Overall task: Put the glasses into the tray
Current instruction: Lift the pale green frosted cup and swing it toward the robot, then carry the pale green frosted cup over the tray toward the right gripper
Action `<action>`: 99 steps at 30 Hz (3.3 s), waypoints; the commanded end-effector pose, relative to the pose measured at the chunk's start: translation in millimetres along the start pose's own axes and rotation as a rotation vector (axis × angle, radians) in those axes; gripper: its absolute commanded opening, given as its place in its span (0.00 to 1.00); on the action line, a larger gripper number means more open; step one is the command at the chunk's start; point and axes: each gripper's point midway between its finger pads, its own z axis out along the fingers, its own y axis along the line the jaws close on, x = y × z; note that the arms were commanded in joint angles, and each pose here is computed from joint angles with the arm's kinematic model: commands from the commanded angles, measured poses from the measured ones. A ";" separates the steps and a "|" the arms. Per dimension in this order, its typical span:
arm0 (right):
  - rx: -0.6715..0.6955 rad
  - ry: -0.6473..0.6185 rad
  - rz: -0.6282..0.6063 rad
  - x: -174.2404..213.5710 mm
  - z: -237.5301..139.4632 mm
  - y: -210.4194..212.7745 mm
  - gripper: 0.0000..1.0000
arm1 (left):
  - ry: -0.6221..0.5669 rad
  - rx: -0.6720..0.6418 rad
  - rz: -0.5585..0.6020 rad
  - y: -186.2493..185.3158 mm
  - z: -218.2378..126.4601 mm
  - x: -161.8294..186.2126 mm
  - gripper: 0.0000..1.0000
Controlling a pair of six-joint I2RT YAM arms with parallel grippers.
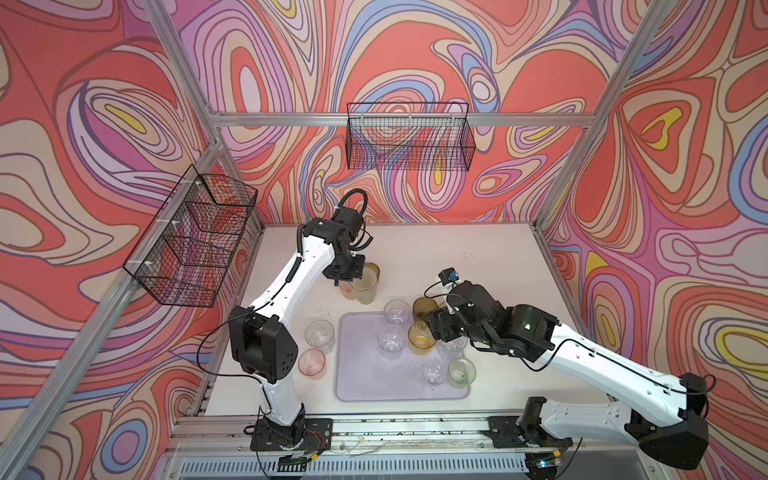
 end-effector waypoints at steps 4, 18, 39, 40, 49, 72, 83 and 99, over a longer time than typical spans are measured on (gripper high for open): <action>0.003 -0.024 0.007 -7.5 -0.3 0.1 0.78 | 0.000 0.007 0.005 5.4 -30.5 18.2 0.00; -0.028 -0.016 0.005 -9.1 0.5 7.3 0.78 | 0.020 0.015 -0.026 12.9 -46.6 56.7 0.00; -0.039 -0.004 0.019 -5.9 4.9 9.9 0.78 | 0.048 0.035 -0.070 16.8 -52.4 118.0 0.00; -0.038 -0.004 0.019 -5.8 4.8 9.5 0.78 | 0.050 0.034 -0.071 16.9 -51.8 121.7 0.00; -0.030 0.006 0.033 -1.9 2.8 6.5 0.78 | 0.052 0.031 -0.080 15.2 -49.6 141.2 0.00; -0.034 0.007 0.065 8.3 5.3 2.5 0.77 | 0.039 0.029 -0.088 5.2 -40.1 176.4 0.00; -0.035 0.012 0.061 7.7 9.2 4.7 0.77 | 0.010 0.031 -0.096 -1.2 -34.7 181.7 0.00; -0.032 0.018 0.059 10.4 11.8 4.4 0.78 | -0.013 0.051 -0.072 -29.2 -19.7 189.3 0.00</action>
